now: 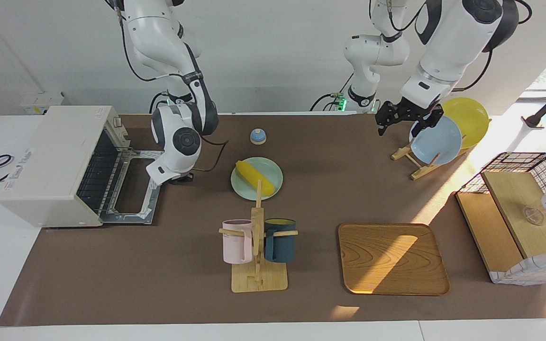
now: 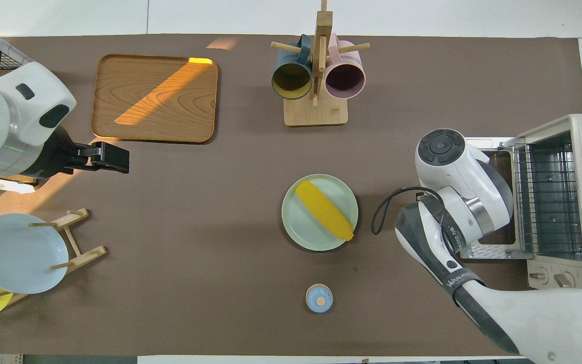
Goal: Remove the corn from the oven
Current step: 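Lower the plate onto the table center and open the right gripper, then retract the right gripper toward the oven while the left gripper reaches the corn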
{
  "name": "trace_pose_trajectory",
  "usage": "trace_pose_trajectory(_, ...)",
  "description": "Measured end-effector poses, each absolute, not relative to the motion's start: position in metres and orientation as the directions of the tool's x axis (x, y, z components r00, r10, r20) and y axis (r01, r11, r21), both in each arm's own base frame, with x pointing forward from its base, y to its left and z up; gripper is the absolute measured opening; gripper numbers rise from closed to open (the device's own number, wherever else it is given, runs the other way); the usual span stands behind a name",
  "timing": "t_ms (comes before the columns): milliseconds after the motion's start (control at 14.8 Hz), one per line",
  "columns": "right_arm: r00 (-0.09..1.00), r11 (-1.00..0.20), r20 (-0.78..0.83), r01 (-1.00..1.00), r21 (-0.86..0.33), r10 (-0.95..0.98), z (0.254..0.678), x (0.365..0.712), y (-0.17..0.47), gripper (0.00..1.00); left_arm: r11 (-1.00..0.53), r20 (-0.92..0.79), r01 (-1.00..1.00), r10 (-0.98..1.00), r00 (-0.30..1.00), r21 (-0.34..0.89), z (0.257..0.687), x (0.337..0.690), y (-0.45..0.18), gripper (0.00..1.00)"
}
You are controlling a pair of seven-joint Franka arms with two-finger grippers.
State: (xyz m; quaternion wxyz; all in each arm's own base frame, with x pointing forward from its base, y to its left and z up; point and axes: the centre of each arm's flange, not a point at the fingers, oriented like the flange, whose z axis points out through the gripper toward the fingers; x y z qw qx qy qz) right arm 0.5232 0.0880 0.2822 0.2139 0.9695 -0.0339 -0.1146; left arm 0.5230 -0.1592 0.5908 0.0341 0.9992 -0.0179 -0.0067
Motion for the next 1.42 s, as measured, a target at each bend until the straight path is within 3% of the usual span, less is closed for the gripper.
trace_pose_trajectory(610, 0.97, -0.898, -0.244, 0.094, 0.429, -0.016, 0.294, 0.522, 0.081, 0.01, -0.955, -0.047, 0.264, 0.26, 0.964, 0.134, 0.504, 0.468, -0.321, 1.0)
trace_pose_trajectory(1017, 0.954, -0.896, -0.288, 0.202, 0.396, 0.087, 0.395, 0.519, 0.043, 0.01, -0.82, -0.069, 0.537, 0.535, 0.842, 0.198, 0.419, 0.433, -0.44, 1.0)
trace_pose_trajectory(1424, 0.948, -0.9, -0.287, 0.24, 0.363, 0.137, 0.453, 0.51, -0.045, 0.01, -0.662, -0.115, 0.724, 0.718, 0.687, 0.192, 0.346, 0.424, -0.483, 1.0)
